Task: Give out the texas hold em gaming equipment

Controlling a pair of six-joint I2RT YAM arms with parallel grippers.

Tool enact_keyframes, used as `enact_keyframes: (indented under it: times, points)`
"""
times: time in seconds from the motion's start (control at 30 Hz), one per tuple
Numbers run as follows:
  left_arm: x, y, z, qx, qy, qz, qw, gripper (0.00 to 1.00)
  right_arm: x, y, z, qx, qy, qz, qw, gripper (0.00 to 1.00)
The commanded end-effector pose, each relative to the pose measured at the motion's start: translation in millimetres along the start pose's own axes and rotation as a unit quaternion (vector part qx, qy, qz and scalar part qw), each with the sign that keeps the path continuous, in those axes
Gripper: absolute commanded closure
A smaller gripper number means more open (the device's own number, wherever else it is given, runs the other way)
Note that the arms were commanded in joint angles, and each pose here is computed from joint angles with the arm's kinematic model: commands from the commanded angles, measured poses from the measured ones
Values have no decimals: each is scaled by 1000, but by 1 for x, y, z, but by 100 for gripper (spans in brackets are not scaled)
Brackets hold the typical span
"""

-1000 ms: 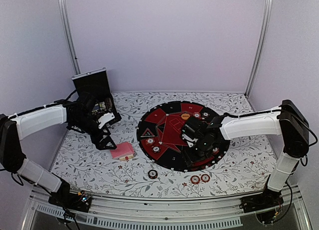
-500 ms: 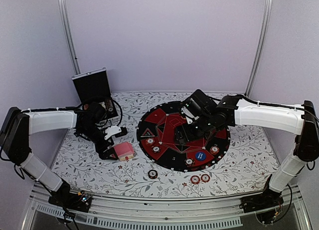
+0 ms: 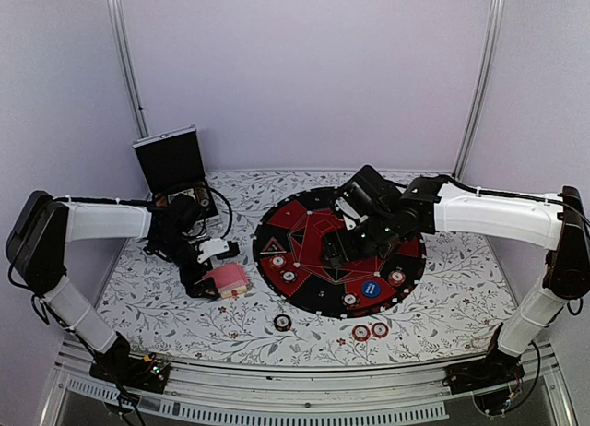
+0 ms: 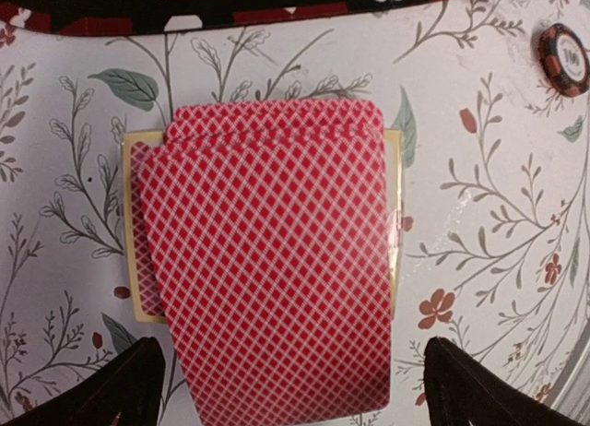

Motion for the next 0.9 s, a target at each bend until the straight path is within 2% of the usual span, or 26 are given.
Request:
enact_keyframes:
  times: [0.0,0.87]
  points:
    - [-2,6,0,-26,4,-4,1000,0,7,6,2,-8,12,-17,1000,12]
    - [-19,10,13,-63,22,16,998,0,4,4,7,-11,35,-17,999,16]
Point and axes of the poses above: each gripper's point midway between its finger pads, its own x axis back along the fingers, its own z axis along the line the jaws close on, y = z × x, the point moved 5 cm from there along x, back along the fingers, and after that the axes turned 15 degrees about x, right-handed, at the moved point
